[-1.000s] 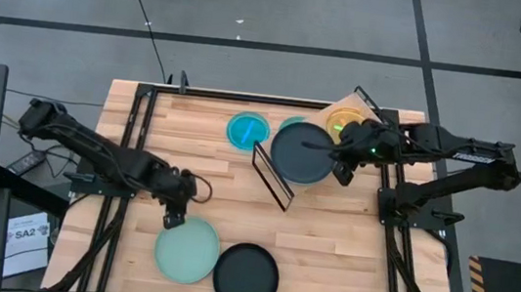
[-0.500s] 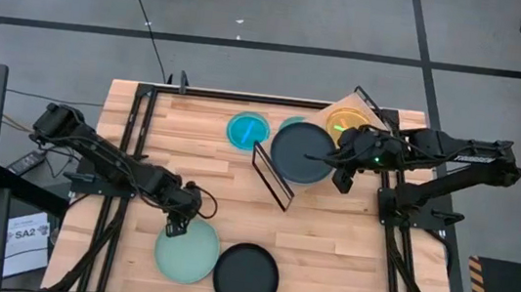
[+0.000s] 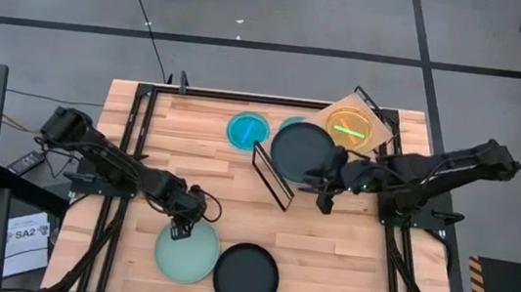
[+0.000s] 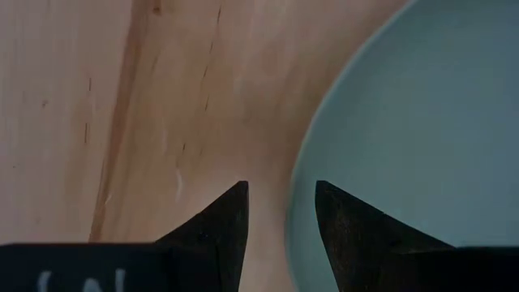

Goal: Place and stack plates onto a shelf
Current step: Stack the big gray plate on top of the big black plate on the shelf

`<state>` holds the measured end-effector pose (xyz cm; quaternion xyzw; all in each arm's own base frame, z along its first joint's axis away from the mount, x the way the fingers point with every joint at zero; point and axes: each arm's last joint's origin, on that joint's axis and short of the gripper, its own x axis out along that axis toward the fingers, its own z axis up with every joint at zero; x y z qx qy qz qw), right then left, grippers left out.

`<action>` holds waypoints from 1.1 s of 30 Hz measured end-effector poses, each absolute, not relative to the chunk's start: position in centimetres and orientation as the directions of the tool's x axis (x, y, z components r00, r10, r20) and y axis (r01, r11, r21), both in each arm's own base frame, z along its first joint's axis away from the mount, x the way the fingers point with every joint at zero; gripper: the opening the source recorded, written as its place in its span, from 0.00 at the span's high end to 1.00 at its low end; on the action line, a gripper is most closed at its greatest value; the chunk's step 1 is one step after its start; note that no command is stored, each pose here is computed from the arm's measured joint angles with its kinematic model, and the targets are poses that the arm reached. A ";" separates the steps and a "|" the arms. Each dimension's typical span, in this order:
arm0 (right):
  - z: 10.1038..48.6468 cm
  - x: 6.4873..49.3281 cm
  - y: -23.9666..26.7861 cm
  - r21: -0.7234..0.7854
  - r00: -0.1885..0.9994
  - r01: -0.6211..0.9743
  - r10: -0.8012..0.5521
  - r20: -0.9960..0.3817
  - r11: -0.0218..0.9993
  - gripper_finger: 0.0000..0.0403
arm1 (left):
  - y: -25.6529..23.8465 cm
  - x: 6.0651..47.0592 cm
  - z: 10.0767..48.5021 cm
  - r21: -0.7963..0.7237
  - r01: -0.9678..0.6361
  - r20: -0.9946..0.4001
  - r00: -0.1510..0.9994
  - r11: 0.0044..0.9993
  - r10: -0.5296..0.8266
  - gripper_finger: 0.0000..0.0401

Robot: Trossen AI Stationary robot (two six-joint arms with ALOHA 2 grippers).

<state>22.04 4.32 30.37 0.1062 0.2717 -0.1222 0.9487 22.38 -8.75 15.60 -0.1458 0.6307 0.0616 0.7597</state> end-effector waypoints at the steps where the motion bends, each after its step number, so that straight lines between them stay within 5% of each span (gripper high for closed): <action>1: 30.0 22.2 4.5 0.141 0.838 0.264 -0.155 -0.524 0.954 0.75 | -8.8 22.4 15.5 -0.140 -0.278 -0.978 0.191 0.950 -0.088 0.62; 8: 28.6 22.9 5.2 0.167 0.908 0.105 -0.027 -0.418 0.980 0.75 | -8.8 22.5 15.3 -0.140 -0.278 -0.978 0.190 0.950 -0.089 0.66; 21: 28.4 22.9 5.2 0.169 0.913 0.102 -0.025 -0.406 0.980 0.75 | -8.8 22.5 15.4 -0.147 -0.276 -0.977 0.190 0.950 -0.096 0.95; 33: 28.3 22.9 5.2 0.167 0.913 0.105 -0.028 -0.407 0.980 0.75 | -8.5 21.9 15.6 -0.139 -0.277 -0.984 0.144 0.951 -0.102 0.96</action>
